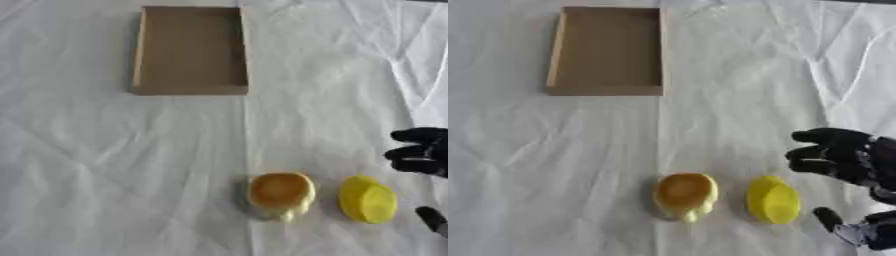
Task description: Pick up objects on the table and place them in the box.
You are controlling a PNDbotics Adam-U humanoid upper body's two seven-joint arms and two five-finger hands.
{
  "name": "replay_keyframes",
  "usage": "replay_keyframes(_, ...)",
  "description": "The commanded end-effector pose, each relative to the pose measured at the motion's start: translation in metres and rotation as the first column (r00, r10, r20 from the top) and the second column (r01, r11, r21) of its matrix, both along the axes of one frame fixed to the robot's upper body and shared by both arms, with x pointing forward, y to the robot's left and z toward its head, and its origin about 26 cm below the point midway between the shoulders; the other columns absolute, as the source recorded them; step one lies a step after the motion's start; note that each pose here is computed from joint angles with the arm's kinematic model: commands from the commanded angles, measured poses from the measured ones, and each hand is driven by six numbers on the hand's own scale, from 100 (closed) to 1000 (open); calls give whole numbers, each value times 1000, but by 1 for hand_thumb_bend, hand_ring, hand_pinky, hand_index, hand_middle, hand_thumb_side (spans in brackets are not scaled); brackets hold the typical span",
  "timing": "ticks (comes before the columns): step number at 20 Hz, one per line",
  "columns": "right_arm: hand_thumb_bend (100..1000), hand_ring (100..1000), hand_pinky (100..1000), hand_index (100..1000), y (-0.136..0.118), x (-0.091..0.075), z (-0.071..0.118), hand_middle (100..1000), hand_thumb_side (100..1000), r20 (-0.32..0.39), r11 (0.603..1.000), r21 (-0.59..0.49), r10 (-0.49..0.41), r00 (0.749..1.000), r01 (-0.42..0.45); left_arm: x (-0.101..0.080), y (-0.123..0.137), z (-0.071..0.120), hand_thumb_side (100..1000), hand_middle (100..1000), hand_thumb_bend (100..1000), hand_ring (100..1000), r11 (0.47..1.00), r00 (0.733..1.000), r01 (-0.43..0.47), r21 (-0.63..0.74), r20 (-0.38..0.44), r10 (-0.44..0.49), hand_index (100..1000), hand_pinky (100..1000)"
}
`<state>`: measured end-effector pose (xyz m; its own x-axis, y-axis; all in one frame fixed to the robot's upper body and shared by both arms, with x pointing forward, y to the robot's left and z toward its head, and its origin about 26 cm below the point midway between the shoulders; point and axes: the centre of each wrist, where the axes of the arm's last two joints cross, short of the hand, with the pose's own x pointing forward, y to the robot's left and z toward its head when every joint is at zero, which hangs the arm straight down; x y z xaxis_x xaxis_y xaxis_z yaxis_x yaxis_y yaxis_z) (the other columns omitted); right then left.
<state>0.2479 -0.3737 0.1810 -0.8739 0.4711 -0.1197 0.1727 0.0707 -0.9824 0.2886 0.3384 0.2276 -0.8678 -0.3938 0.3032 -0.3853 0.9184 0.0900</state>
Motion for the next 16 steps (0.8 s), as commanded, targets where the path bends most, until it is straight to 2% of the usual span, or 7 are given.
replay_keyframes(1,100,1000,932,954,2,2,13,861,489,7,1000,-25,16,1000,-16,-3,1,6,595,815,135,868,1000,1000,-3,14,15,2,864,865)
replay_keyframes(4,100,1000,937,956,4,3,15,861,484,-3,999,-38,22,1000,-22,-3,0,6,596,815,135,868,1000,1000,0,12,14,0,864,865)
replay_keyframes(7,100,1000,943,953,6,4,15,846,360,-25,997,-71,24,999,-26,-3,0,6,598,815,134,868,1000,1000,1,11,11,-1,864,865)
replay_keyframes(10,100,1000,954,937,8,4,15,816,274,-57,995,-97,25,998,-31,-3,0,5,598,815,134,868,1000,1000,2,11,8,-2,864,865)
replay_keyframes(16,100,1000,977,953,8,4,14,818,299,-128,987,-151,44,991,-63,-3,0,4,599,815,134,869,1000,1000,2,11,2,-2,864,865)
